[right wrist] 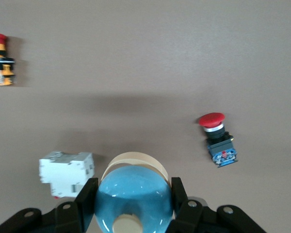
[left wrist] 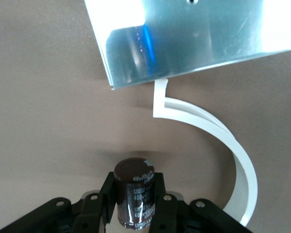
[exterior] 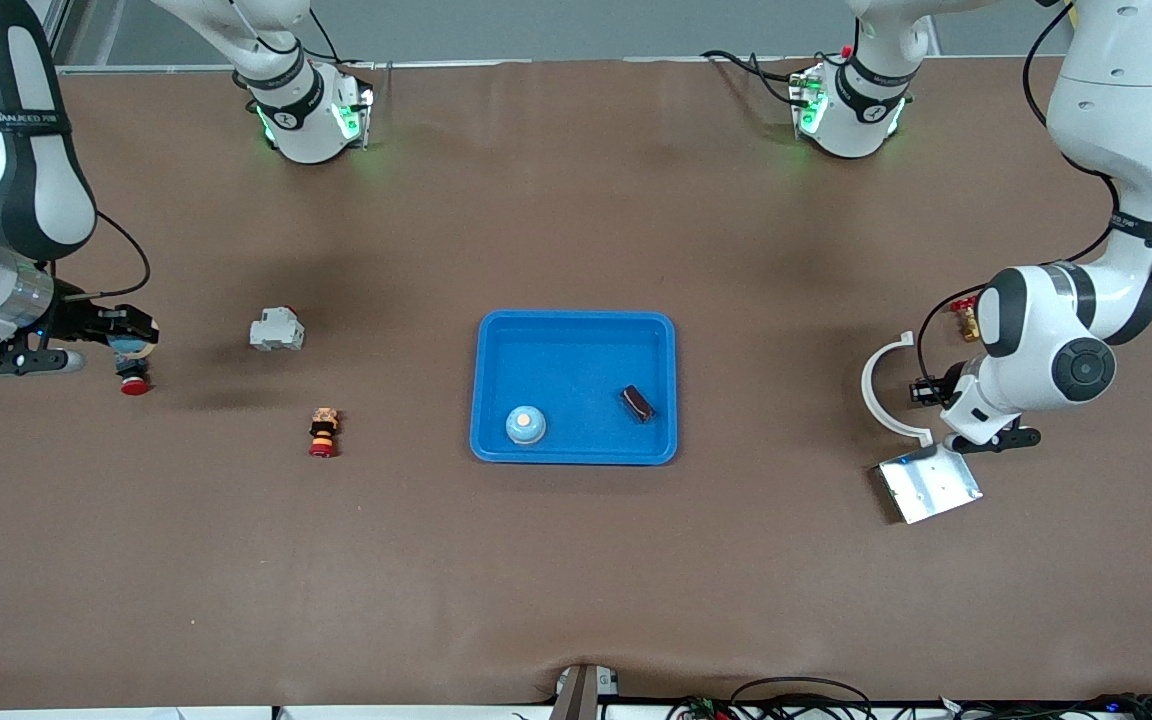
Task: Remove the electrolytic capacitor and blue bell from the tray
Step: 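Set the capacitor by the bracket while the right gripper carries the bell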
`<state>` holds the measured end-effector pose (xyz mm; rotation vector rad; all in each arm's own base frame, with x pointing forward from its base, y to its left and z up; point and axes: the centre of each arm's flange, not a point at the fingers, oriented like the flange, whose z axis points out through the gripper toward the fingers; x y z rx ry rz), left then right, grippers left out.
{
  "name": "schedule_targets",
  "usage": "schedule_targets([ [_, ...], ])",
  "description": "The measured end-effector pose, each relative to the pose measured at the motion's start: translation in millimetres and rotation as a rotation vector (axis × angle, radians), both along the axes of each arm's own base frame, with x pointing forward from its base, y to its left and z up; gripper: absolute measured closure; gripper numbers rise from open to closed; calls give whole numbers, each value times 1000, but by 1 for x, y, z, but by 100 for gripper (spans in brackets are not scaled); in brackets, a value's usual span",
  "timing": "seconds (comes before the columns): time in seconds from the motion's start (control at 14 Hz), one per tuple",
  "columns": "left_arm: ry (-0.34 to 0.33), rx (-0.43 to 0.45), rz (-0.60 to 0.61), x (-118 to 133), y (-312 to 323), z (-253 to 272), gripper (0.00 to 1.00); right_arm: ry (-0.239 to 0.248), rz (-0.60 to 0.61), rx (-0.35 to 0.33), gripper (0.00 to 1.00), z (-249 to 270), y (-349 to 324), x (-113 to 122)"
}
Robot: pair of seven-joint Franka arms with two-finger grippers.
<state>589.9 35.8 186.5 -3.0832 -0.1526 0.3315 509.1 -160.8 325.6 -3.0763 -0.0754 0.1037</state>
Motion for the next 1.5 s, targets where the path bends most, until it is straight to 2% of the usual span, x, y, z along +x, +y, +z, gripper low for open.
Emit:
schedule_targets([
  [0.21, 13, -2, 0, -2, 0, -8, 66, -20, 5, -7, 34, -16, -10, -13],
  [0.64, 16, -3, -1, 0, -1, -12, 66, -45, -5, -20, 34, -35, -13, -23],
  [0.79, 17, -3, -2, 0, -1, -13, 50, -53, -6, -25, 34, -44, -12, -26],
  [1.14, 0, -3, -2, 7, -2, -7, 2, -67, -7, -35, 34, -69, -12, -28],
  [1.36, 9, 1, 2, 11, 0, 10, 0, -70, -8, -39, 34, -82, -13, -27],
  [1.5, 18, 7, 4, 12, 2, 38, 0, -60, -8, -37, 34, -92, -13, -28],
])
